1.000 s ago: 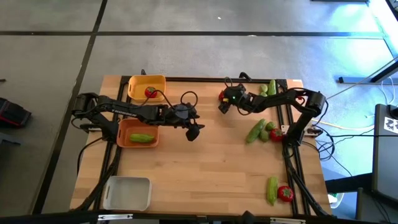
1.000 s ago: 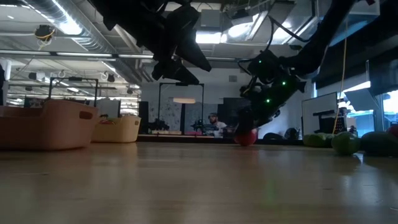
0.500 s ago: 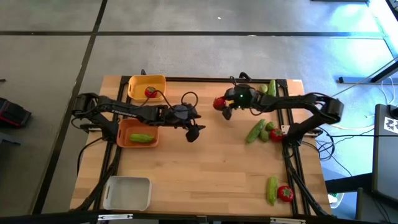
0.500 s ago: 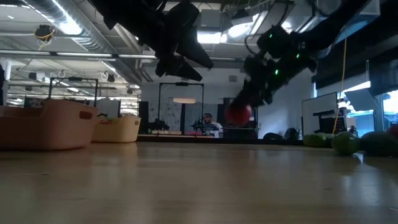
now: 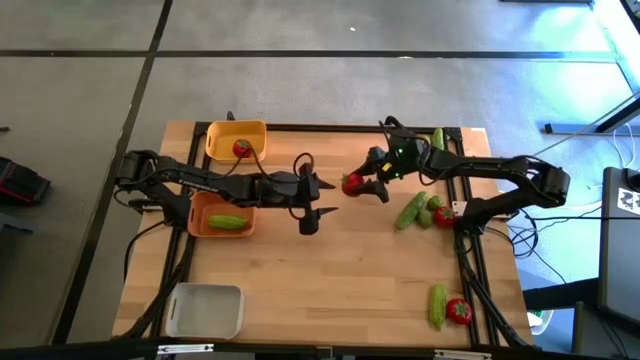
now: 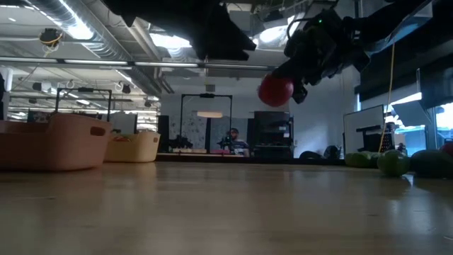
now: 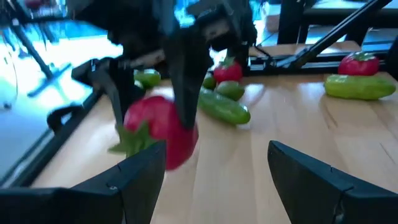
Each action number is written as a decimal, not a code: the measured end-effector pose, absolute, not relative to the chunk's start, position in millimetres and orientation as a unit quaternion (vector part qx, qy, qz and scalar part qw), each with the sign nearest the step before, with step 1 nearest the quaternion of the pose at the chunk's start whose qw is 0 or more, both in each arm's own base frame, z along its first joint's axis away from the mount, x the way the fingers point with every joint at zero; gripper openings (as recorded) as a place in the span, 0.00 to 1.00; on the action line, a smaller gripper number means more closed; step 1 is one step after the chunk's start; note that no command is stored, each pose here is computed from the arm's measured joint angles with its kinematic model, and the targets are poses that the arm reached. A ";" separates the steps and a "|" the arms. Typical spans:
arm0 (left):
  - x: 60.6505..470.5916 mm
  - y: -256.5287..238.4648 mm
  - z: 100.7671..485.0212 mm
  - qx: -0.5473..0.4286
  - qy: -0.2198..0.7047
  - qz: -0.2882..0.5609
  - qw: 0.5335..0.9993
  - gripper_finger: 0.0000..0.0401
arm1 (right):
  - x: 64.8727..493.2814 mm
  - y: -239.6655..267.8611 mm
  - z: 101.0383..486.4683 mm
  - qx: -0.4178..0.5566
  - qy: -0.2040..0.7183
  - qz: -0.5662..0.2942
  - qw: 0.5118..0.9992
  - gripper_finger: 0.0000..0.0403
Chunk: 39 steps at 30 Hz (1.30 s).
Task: Sort produce into baskets
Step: Put the tomato into the yellow bin
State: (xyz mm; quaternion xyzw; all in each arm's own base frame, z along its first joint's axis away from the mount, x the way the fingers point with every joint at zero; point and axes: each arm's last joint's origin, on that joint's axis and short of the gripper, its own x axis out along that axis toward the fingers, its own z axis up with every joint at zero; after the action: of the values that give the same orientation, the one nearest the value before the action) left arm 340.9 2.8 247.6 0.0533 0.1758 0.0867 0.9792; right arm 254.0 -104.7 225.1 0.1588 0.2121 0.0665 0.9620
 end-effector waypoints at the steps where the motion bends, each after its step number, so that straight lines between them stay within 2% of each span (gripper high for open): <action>1: 341.0 2.8 247.9 0.056 0.174 0.086 0.979 0.69 | 254.0 -104.7 225.1 0.159 0.212 0.067 0.962 0.62; 6: 340.5 3.1 246.6 0.049 0.180 0.088 0.978 0.69 | 254.3 -104.4 225.9 0.161 0.208 0.076 0.962 0.62; 14: 341.0 5.8 248.3 0.106 0.177 0.091 0.974 0.70 | 256.4 -104.5 230.9 0.160 0.184 0.089 0.966 0.62; 17: 340.8 5.9 248.5 0.126 0.180 0.108 0.970 0.75 | 256.9 -104.5 232.5 0.159 0.176 0.095 0.967 0.62; 25: 340.5 6.3 248.7 0.171 0.186 0.120 0.960 0.98 | 267.5 -91.4 243.4 0.149 0.125 0.114 0.974 0.62; 31: 340.5 5.3 248.7 0.191 0.189 0.115 0.956 0.98 | 275.5 -79.5 248.9 0.157 0.098 0.076 0.980 0.62; 39: 339.6 5.5 247.5 0.100 0.186 0.134 0.968 0.97 | 279.9 -69.4 250.2 0.182 0.089 0.041 0.979 0.62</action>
State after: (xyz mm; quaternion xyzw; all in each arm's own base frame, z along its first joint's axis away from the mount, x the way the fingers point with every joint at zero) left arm 339.6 5.5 247.5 0.0995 0.1859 0.1341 0.9683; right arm 279.9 -69.4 250.2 0.1816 0.0885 0.0412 0.9785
